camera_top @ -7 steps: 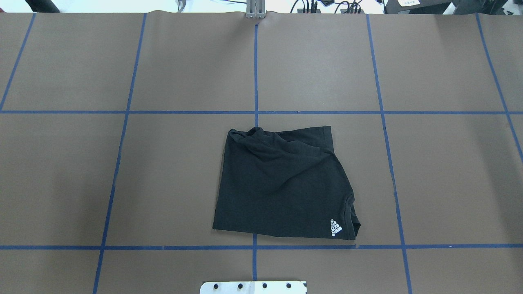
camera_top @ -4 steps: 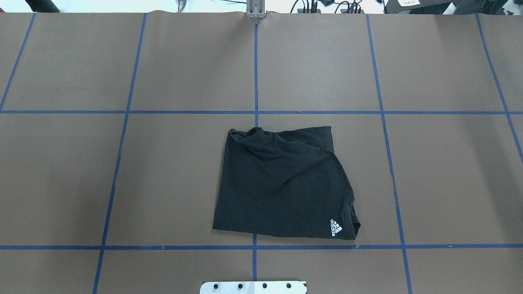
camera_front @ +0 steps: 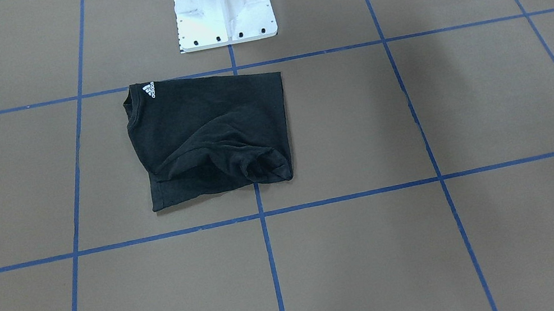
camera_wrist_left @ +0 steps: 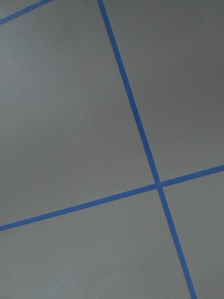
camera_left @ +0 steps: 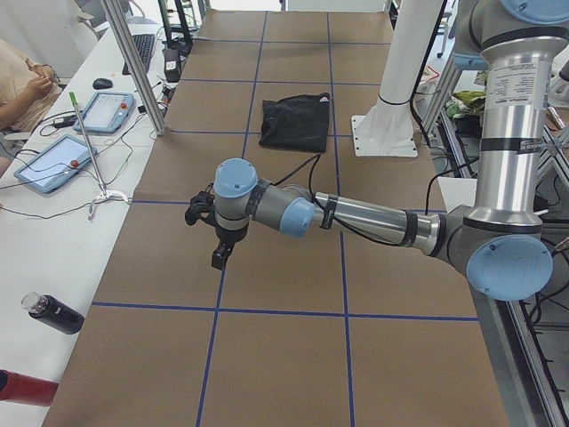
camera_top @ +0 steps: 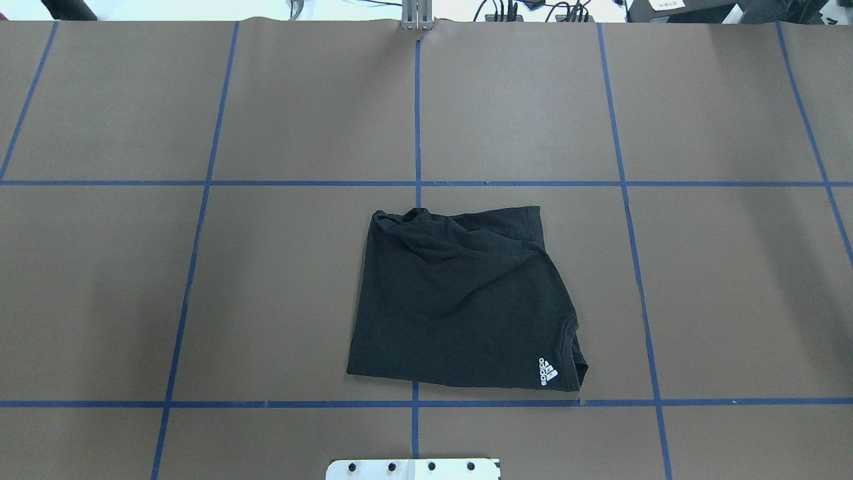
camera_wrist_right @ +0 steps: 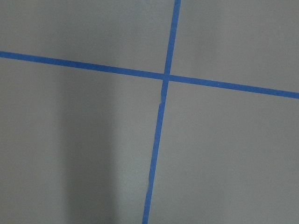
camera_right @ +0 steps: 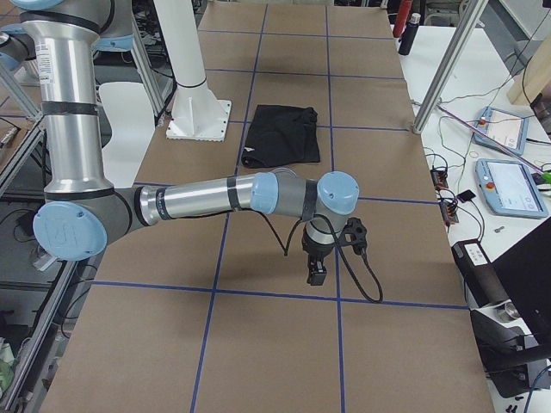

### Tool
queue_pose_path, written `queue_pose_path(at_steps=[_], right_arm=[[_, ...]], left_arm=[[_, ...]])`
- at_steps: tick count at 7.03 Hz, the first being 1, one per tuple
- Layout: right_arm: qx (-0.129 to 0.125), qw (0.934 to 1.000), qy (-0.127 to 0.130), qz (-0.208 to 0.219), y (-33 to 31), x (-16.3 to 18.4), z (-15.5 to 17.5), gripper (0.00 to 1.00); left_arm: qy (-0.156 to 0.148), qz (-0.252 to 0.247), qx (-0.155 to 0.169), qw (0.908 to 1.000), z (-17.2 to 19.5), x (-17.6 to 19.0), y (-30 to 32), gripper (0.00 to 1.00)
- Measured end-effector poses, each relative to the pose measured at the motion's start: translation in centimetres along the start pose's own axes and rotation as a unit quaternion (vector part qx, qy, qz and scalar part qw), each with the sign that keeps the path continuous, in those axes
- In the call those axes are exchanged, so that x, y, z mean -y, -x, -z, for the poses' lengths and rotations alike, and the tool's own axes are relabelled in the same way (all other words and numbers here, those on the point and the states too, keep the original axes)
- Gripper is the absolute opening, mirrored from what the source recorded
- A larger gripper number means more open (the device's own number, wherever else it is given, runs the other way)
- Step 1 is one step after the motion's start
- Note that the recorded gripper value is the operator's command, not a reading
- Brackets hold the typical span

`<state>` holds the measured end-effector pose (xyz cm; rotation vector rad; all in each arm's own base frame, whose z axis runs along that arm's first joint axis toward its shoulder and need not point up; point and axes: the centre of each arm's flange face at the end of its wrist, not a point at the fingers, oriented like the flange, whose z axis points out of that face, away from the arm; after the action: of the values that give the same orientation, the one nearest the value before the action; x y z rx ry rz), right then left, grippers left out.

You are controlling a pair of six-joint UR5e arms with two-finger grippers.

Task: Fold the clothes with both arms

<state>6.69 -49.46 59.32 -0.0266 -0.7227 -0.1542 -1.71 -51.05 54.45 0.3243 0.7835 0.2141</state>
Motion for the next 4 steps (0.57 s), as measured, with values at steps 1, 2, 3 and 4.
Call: queue_pose_path(at_steps=[1,2,3,4], right_arm=[[-0.002,1.0000,-0.004,0.003,0.25,0.12,0.32,1.00],[-0.002,1.0000,-0.006,0.005,0.47,0.29,0.57,1.00],[-0.001,0.9999,-0.009,0.007,0.65,0.43,0.73,1.00],[0.003,0.9999,-0.010,0.007,0.78,0.51,0.80,1.00]], left_arm=[[-0.001,0.000,-0.002,1.0000,0.09,0.05,-0.11,1.00],[-0.002,-0.001,-0.003,1.0000,0.16,0.11,-0.20,1.00],[-0.003,-0.002,-0.004,1.0000,0.24,0.19,-0.29,1.00],[-0.005,-0.003,-0.005,1.0000,0.49,0.32,-0.55,1.00]])
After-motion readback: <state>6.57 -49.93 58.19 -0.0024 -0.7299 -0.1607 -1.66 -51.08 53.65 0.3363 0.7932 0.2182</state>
